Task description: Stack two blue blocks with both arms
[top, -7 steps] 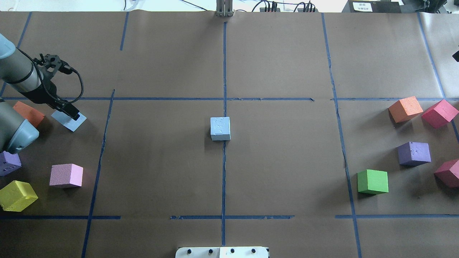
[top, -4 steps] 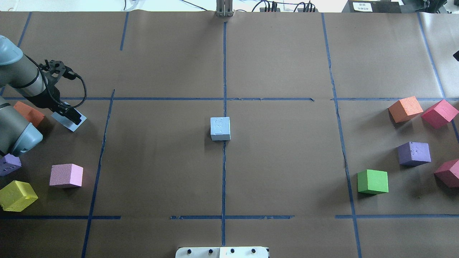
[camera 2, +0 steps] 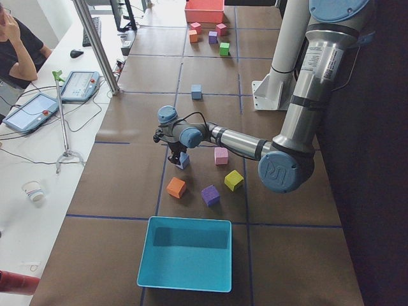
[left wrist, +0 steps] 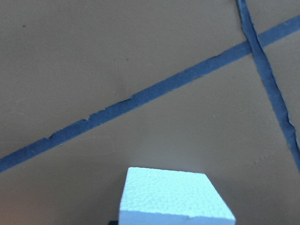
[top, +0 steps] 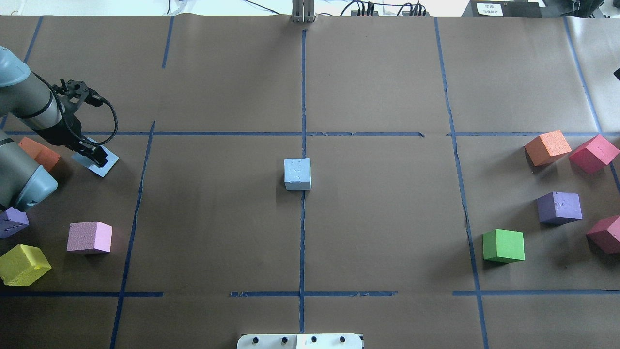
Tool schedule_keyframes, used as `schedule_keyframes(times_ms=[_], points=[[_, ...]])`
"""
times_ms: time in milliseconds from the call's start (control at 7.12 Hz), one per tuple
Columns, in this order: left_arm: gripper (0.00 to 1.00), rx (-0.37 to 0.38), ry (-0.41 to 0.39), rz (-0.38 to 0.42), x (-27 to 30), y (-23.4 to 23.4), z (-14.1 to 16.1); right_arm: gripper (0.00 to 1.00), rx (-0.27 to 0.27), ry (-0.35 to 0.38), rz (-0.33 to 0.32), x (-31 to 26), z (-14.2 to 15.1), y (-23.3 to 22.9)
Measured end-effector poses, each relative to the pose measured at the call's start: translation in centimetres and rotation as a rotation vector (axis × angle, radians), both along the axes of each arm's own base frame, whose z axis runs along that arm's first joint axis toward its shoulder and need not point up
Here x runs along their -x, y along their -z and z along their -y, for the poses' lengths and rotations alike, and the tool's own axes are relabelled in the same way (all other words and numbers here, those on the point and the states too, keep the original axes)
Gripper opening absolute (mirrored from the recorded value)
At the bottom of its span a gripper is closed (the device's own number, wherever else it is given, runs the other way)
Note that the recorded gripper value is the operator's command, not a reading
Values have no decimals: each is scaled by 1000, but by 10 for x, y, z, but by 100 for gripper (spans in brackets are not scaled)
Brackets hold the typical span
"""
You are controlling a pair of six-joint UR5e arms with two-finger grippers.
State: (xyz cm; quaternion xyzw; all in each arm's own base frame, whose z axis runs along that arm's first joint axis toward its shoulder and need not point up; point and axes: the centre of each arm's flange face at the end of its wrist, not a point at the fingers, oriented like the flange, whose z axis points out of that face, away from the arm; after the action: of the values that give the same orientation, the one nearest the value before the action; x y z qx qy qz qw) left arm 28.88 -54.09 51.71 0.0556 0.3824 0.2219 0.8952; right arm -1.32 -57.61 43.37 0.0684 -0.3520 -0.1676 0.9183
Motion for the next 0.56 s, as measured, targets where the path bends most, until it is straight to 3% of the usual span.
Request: schedule_keyframes(times_ms=[281,562], points=[[2,14,30,9,22,47,0,100,45,-17,4,-2,-8,-17],[3,66,55,44,25,132,7,100,109,-62,4,-12,-19,-38]])
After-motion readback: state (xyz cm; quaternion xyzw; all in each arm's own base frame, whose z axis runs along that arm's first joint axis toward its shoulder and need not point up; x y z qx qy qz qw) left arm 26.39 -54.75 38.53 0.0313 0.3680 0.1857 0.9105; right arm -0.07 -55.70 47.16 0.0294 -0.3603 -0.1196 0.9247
